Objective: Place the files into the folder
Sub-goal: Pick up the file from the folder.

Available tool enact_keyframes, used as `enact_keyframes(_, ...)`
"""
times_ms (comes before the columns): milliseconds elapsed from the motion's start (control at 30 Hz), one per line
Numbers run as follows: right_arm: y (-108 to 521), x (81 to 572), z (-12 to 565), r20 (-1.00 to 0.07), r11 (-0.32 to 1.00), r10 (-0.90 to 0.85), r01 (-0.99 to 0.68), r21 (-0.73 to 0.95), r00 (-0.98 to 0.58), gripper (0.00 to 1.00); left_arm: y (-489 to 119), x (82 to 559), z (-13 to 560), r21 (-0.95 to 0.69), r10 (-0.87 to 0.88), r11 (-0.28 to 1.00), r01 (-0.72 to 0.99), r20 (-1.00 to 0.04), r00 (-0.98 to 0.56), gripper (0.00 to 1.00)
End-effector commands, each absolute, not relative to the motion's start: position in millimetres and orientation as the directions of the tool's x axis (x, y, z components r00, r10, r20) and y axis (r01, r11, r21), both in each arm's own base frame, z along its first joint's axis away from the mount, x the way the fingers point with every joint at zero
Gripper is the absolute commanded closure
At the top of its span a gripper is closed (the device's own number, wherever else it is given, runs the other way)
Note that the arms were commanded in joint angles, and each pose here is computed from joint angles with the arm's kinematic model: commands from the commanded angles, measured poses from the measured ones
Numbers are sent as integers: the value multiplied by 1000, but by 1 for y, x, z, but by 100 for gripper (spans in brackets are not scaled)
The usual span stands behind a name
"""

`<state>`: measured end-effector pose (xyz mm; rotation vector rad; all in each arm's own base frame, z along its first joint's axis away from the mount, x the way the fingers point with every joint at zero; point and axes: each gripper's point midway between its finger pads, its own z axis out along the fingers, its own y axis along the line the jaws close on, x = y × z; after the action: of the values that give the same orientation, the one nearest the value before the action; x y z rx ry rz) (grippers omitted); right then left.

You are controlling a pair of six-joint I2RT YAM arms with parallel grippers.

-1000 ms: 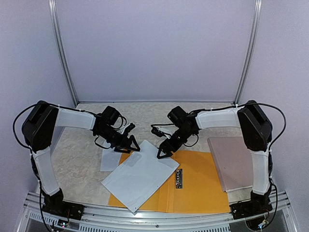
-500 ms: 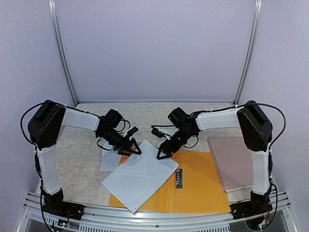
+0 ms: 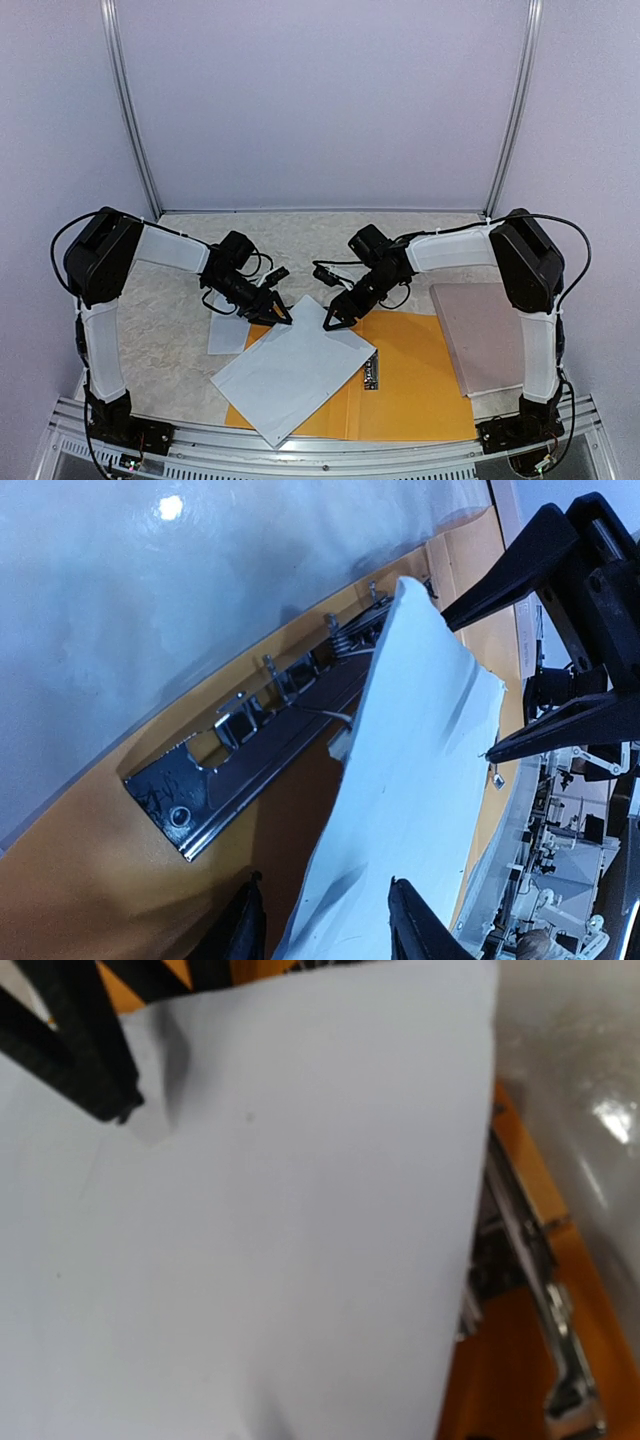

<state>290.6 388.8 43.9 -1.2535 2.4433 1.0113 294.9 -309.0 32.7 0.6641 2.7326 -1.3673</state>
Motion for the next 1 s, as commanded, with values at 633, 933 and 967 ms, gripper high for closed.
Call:
enact_keyframes(633,385,296,53,-483,421,-625,-786,452,-613,36,-308,287,31,-779,384,500,378,-191,-903,100)
enact_keyframes(933,382,294,67,-511,421,-590,-778,467,-625,32,-311,272,55,-700,402,532,477,-287,-870,100)
enact_keyframes(967,381,294,69,-513,422,-587,-778,465,-626,32,-310,271,58,-700,392,541,466,-280,-876,100)
